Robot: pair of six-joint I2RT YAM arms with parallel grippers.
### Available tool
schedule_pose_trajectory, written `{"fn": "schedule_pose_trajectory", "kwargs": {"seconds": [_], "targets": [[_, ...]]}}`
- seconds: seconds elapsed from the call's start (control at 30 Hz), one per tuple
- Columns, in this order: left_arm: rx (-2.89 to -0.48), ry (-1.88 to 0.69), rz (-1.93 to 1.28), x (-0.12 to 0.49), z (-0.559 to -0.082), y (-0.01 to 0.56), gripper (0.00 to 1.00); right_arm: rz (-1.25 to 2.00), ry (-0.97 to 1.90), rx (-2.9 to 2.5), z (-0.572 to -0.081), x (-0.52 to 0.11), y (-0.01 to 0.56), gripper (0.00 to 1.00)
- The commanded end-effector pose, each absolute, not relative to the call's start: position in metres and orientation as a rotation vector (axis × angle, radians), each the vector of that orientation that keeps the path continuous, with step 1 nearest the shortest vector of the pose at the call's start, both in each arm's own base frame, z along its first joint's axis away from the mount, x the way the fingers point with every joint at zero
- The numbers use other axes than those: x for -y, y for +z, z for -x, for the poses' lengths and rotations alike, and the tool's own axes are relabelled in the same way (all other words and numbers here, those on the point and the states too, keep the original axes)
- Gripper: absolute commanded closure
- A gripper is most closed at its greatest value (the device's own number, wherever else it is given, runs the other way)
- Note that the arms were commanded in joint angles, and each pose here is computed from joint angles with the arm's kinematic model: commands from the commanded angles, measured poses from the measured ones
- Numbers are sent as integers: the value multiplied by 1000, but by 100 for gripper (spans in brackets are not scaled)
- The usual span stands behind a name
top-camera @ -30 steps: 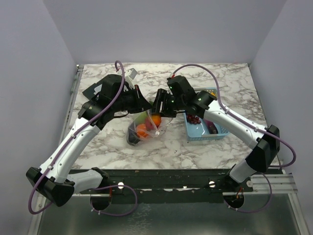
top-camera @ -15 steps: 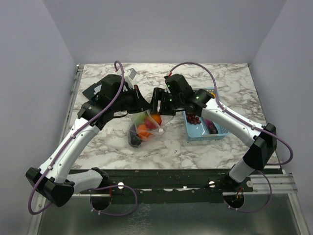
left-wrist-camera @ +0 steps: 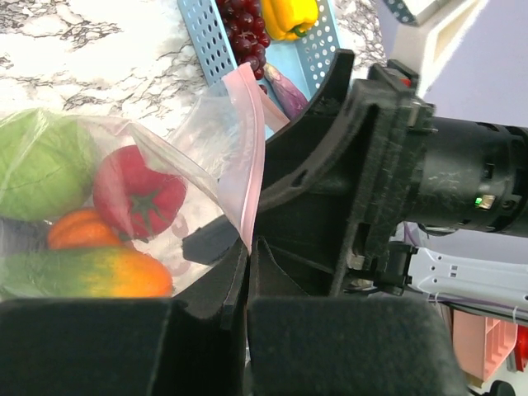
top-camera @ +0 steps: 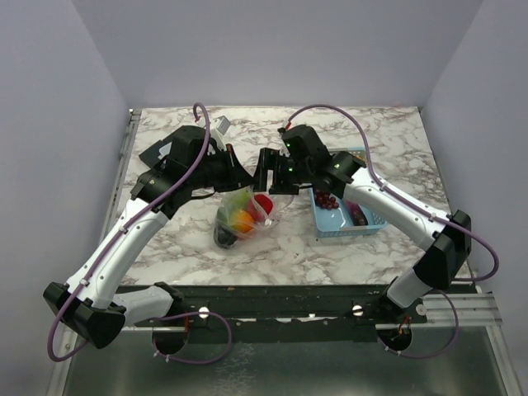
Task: Place the food in the zip-top bag and seal the zipper
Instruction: Place the fake fruit in the zipper food storage bag, then adjust the zipper food storage bag at the center of the board.
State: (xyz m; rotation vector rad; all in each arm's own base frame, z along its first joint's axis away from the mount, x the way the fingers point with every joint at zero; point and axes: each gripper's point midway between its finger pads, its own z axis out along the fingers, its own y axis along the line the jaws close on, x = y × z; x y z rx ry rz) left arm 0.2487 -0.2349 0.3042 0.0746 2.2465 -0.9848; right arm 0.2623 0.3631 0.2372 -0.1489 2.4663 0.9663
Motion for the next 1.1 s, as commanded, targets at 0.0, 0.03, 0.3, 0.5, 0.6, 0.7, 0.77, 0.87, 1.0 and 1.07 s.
{"fn": "schedule_pose_trajectory", "kwargs": {"seconds": [0.0, 0.03, 0.3, 0.5, 0.6, 0.7, 0.77, 0.87, 1.0, 1.07], "targets": [[-2176, -1010, -92, 242, -255, 319, 100, 282, 1123, -2359, -237, -374, 280, 22], [-2176, -1010, -93, 242, -256, 319, 100, 286, 1115, -2353, -237, -371, 284, 23], [-2178, -1005, -90, 243, -257, 319, 100, 278, 1021, -2286, -231, -339, 314, 25], [-2180, -1006, -86, 243, -258, 319, 100, 228, 904, -2233, -229, -304, 333, 26], [-2181, -1007, -87, 244, -258, 319, 100, 197, 834, -2225, -229, -288, 333, 27], [-2178, -1009, -85, 244, -259, 321, 100, 168, 763, -2233, -229, -273, 326, 28], [-2180, -1008, -83, 244, -259, 321, 100, 148, 721, -2239, -229, -264, 321, 29], [-2178, -1011, -80, 244, -259, 322, 100, 115, 659, -2247, -229, -251, 310, 30], [-2179, -1013, -78, 244, -258, 323, 100, 86, 609, -2268, -228, -241, 294, 31], [-2178, -1014, -78, 244, -258, 323, 100, 60, 588, -2280, -228, -237, 284, 31]]}}
